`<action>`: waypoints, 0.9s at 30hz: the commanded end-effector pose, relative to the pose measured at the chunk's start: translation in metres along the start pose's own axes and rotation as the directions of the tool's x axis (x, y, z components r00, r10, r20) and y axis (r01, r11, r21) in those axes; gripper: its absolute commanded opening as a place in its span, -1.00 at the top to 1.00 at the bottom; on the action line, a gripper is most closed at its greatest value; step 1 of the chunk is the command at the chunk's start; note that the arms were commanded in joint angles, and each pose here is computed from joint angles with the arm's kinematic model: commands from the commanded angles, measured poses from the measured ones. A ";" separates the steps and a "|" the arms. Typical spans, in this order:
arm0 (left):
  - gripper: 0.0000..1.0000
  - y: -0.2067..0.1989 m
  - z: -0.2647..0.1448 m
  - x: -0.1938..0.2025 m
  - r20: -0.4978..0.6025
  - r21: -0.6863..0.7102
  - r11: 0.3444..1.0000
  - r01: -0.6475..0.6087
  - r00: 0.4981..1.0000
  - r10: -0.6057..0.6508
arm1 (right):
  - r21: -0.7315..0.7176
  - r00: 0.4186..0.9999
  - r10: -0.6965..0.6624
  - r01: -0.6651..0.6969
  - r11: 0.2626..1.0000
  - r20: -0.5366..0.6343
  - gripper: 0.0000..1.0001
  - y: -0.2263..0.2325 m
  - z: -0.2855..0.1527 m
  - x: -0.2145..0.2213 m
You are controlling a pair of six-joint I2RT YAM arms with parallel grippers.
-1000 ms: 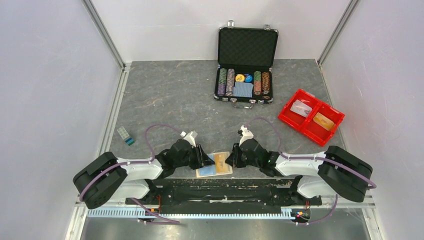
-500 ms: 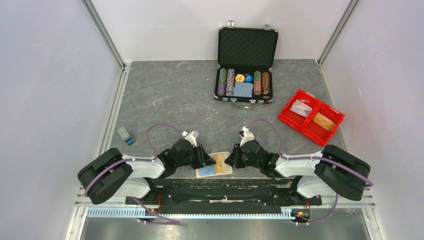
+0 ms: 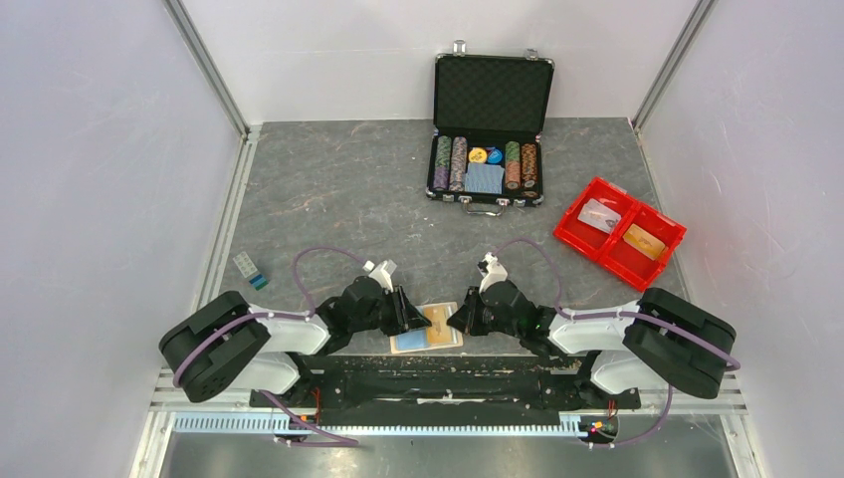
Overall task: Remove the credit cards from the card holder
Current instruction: Remove the credit card from the card holder.
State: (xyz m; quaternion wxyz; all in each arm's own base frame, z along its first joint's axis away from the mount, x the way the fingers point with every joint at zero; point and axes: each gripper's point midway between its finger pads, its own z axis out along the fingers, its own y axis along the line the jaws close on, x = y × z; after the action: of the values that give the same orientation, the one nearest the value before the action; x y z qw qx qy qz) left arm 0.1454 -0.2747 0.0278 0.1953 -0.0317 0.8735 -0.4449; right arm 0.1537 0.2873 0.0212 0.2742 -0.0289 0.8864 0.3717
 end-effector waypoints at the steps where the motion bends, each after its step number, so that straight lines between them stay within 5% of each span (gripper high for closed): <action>1: 0.38 -0.017 0.002 -0.002 0.005 0.078 0.997 -0.016 1.000 0.015 | 0.035 0.999 0.000 0.002 0.999 -0.051 0.76 -0.013 -0.002 0.017; 8: 0.41 -0.017 0.003 -0.002 0.004 0.084 0.996 -0.004 1.000 0.004 | 0.033 0.999 0.007 -0.006 0.999 -0.050 0.77 -0.013 -0.003 0.017; 17: 0.23 0.005 0.003 -0.001 0.013 -0.035 0.998 0.051 0.999 -0.051 | 0.028 0.999 0.006 -0.005 1.000 -0.046 0.78 -0.012 -0.005 0.016; 27: 0.16 -0.006 0.000 -0.002 0.034 0.034 0.978 0.205 0.978 -0.206 | 0.028 0.999 0.015 -0.014 1.000 -0.045 0.78 -0.013 -0.004 0.016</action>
State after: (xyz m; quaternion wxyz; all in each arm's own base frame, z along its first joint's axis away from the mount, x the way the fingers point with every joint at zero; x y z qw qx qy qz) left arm 0.1445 -0.2757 0.0284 0.1733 -0.0859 0.8668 -0.4596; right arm 0.1528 0.2864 0.0208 0.2728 -0.0224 0.8856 0.3753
